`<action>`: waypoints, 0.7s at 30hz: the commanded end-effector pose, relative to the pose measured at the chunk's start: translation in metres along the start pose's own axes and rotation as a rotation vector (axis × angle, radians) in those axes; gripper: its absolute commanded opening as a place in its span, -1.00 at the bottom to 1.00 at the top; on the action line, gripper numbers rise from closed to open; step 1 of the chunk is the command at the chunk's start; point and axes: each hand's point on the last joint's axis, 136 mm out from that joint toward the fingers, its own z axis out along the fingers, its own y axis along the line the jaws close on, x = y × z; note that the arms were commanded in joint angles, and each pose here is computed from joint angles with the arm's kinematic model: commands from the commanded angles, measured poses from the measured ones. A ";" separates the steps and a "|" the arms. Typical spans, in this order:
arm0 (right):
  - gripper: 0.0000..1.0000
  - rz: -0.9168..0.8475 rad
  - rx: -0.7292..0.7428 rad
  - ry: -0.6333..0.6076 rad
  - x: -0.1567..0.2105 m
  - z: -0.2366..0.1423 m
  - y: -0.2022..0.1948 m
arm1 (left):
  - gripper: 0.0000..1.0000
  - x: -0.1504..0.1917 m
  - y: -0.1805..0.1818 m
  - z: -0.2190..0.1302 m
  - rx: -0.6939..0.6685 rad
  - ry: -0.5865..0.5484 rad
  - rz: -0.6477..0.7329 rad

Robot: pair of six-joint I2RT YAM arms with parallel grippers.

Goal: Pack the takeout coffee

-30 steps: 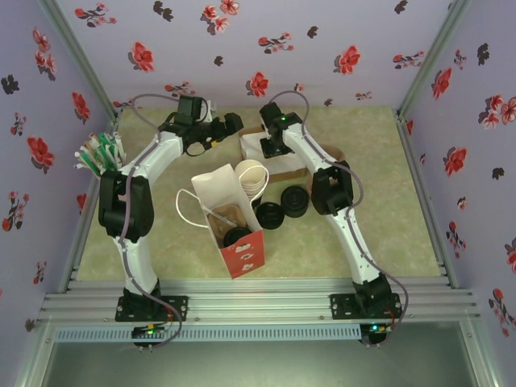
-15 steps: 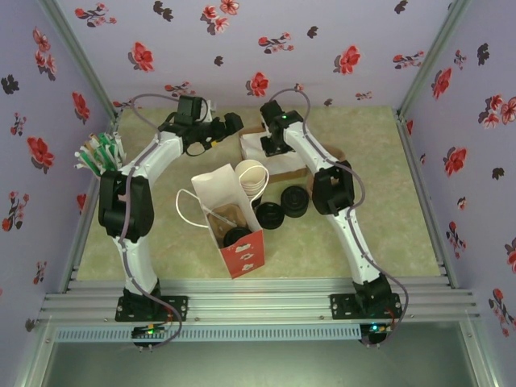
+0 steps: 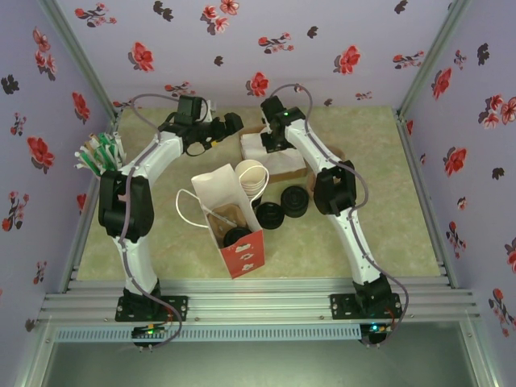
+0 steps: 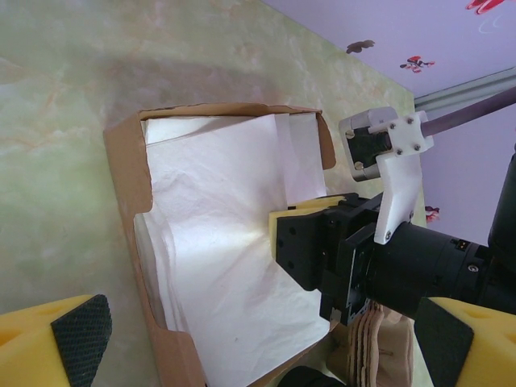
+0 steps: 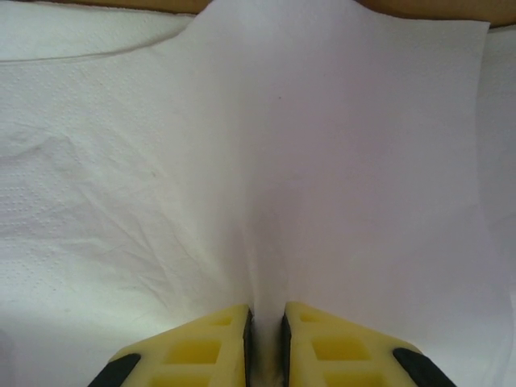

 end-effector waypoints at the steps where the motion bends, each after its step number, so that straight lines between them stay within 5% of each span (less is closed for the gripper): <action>1: -0.64 0.005 0.003 -0.057 -0.015 -0.040 -0.002 | 0.98 -0.006 -0.012 -0.014 0.036 -0.027 0.008; 10: -0.76 0.033 -0.004 -0.089 -0.021 -0.056 -0.005 | 0.98 -0.008 -0.019 -0.023 0.048 -0.042 0.022; 15: -1.00 0.074 -0.015 -0.126 -0.029 -0.071 -0.011 | 0.98 -0.011 -0.027 -0.037 0.055 -0.069 0.047; 21: -1.00 0.120 -0.040 -0.216 -0.044 -0.108 -0.016 | 0.98 -0.015 -0.041 -0.064 0.056 -0.118 0.116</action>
